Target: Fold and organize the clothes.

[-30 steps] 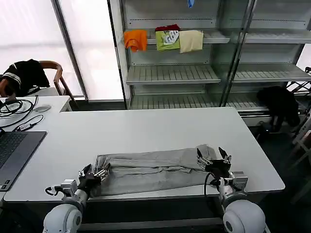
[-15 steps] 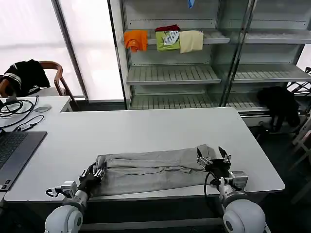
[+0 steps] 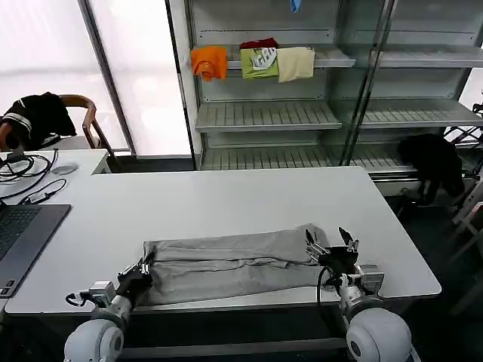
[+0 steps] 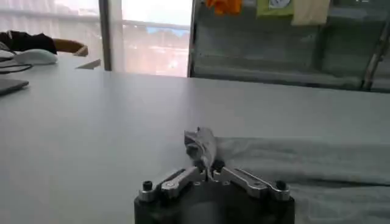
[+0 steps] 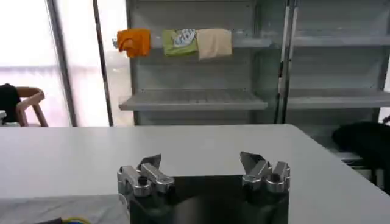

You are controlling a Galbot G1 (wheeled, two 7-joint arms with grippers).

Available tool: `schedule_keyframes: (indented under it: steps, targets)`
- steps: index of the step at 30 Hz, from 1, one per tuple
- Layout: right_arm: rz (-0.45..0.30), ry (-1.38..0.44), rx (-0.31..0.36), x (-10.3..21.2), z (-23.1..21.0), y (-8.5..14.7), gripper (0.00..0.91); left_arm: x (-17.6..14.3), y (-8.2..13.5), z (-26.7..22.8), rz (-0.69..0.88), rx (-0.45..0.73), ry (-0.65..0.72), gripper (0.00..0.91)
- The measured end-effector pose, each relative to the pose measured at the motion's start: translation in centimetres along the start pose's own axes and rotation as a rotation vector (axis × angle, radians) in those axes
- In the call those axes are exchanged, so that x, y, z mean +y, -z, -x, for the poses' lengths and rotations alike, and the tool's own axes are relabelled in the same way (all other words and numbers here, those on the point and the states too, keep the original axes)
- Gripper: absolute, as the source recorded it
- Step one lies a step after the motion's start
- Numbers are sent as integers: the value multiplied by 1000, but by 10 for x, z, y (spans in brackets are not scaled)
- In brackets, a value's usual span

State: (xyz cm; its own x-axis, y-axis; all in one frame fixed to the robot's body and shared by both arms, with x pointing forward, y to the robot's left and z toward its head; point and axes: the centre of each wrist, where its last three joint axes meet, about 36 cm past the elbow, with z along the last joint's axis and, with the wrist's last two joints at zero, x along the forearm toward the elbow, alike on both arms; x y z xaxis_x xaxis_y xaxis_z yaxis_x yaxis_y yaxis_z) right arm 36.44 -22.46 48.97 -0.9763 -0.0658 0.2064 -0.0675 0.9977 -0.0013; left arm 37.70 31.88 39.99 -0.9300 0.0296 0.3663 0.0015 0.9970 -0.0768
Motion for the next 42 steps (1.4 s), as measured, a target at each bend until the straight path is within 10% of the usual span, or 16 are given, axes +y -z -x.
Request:
schedule_keyframes:
  steps: [23, 42]
  targets:
    - [9, -1, -14, 3, -9, 8, 907, 198, 99, -54, 198, -60, 280, 10]
    - [11, -40, -15, -1, -24, 7, 907, 106, 105, -43, 212, -109, 164, 10]
